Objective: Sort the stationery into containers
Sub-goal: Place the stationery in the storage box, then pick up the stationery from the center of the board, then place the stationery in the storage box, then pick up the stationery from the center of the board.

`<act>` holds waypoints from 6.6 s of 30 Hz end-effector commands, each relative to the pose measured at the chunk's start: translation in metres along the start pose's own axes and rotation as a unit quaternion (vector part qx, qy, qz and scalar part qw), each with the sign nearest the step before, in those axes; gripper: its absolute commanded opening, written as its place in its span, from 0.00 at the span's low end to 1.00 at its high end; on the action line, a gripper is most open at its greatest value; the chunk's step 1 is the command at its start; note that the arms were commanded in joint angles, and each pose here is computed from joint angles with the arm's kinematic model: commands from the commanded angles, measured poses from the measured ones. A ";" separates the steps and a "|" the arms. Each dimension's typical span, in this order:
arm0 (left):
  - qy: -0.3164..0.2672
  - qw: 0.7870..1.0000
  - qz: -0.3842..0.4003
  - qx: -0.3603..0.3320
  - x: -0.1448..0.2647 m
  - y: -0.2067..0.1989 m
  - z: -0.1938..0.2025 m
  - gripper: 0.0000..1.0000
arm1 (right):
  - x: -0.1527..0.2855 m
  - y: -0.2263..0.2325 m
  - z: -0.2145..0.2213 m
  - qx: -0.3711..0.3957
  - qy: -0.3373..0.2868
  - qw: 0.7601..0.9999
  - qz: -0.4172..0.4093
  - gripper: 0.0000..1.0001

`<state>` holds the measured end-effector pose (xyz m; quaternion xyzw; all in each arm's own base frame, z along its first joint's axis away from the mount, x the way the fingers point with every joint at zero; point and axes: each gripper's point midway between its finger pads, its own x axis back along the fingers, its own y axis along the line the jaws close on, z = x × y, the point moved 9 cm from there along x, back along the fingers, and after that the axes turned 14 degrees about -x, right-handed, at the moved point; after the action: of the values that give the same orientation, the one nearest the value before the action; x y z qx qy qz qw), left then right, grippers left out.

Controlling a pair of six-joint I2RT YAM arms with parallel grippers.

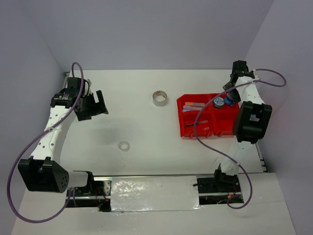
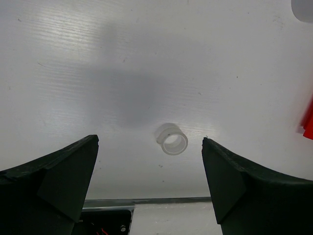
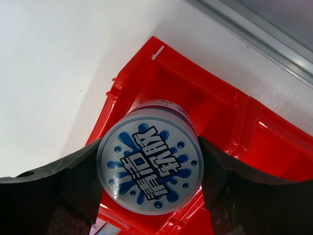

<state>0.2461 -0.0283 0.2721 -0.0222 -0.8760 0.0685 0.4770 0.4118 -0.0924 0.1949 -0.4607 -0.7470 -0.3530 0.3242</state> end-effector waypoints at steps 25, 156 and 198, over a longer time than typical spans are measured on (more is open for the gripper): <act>-0.018 0.999 0.019 -0.027 0.005 -0.005 -0.009 0.99 | -0.007 -0.009 -0.011 -0.062 0.024 0.998 0.012 0.28; 0.007 0.997 0.051 -0.062 -0.010 -0.025 0.000 0.99 | 0.033 -0.079 0.063 0.093 0.092 0.991 0.001 0.54; -0.065 0.975 -0.153 0.148 0.048 0.044 0.009 0.99 | 0.256 -0.023 0.490 0.621 0.277 0.607 -0.411 0.49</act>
<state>0.2071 0.0220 0.2990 0.2172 -0.8661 0.1224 0.4333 0.2204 0.4164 0.1253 0.3082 -0.7762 -0.0130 0.5498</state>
